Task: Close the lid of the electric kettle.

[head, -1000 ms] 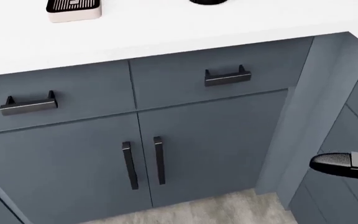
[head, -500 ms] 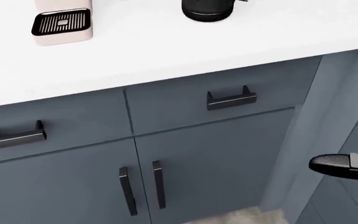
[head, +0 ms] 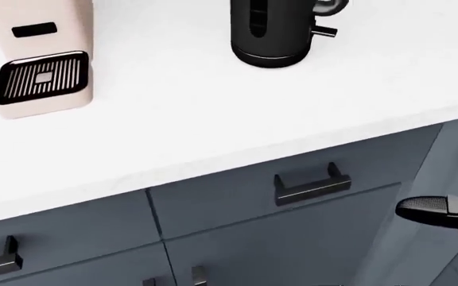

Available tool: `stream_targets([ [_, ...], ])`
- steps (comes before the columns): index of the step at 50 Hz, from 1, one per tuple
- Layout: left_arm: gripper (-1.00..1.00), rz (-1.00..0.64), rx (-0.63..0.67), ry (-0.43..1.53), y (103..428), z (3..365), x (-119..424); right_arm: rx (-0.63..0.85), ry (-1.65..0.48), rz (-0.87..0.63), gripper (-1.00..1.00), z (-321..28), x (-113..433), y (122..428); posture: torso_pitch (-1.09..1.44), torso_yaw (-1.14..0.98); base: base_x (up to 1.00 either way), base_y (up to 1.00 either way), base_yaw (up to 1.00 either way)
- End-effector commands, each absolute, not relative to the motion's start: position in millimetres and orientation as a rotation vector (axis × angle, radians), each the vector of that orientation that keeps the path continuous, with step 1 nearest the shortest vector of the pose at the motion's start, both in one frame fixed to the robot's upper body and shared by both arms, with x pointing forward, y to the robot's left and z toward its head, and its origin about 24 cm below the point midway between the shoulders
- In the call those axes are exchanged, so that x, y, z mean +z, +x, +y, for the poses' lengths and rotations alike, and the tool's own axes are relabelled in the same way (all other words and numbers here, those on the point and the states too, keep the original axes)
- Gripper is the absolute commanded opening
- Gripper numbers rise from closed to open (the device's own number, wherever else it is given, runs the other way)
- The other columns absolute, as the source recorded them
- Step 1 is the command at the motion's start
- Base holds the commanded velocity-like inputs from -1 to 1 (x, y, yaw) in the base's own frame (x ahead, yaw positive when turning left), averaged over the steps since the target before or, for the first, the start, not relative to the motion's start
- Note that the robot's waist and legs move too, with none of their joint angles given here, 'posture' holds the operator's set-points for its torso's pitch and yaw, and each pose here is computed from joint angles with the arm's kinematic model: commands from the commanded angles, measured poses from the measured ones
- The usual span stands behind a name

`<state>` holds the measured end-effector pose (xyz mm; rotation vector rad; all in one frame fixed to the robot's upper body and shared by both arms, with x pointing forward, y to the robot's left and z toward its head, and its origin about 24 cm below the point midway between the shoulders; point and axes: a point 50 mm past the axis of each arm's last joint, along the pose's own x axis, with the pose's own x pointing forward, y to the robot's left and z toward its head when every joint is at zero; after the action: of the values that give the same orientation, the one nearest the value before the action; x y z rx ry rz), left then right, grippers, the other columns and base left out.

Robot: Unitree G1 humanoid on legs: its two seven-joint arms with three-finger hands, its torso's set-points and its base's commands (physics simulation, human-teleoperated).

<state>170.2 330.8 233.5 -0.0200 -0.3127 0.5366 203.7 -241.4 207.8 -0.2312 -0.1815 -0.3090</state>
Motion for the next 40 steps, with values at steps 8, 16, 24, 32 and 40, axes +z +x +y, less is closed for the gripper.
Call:
stream_targets([
  [8, 1.0, -0.383, 0.513, 0.008, 167.6, 325.9, 245.1, -0.316, -0.248, -0.262, 1.0, -239.7, 218.6, 199.9, 0.0, 0.0, 0.0, 0.0, 0.0],
  [16, 1.0, -0.381, 0.513, 0.008, 165.9, 325.0, 246.0, -0.314, -0.226, -0.264, 1.0, -240.3, 217.9, 198.9, 0.0, 0.0, 0.0, 0.0, 0.0],
  [24, 1.0, -0.38, 0.514, 0.007, 166.5, 325.2, 245.9, -0.307, -0.2, -0.273, 1.0, -240.1, 217.6, 199.4, 0.0, 0.0, 0.0, 0.0, 0.0],
  [32, 1.0, -0.381, 0.514, 0.006, 167.5, 325.4, 245.4, -0.302, -0.19, -0.278, 1.0, -239.4, 218.9, 197.8, 0.0, 0.0, 0.0, 0.0, 0.0],
  [40, 1.0, -0.381, 0.514, 0.008, 165.9, 324.9, 247.4, -0.282, -0.136, -0.314, 1.0, -238.4, 221.8, 195.5, 0.0, 0.0, 0.0, 0.0, 0.0],
])
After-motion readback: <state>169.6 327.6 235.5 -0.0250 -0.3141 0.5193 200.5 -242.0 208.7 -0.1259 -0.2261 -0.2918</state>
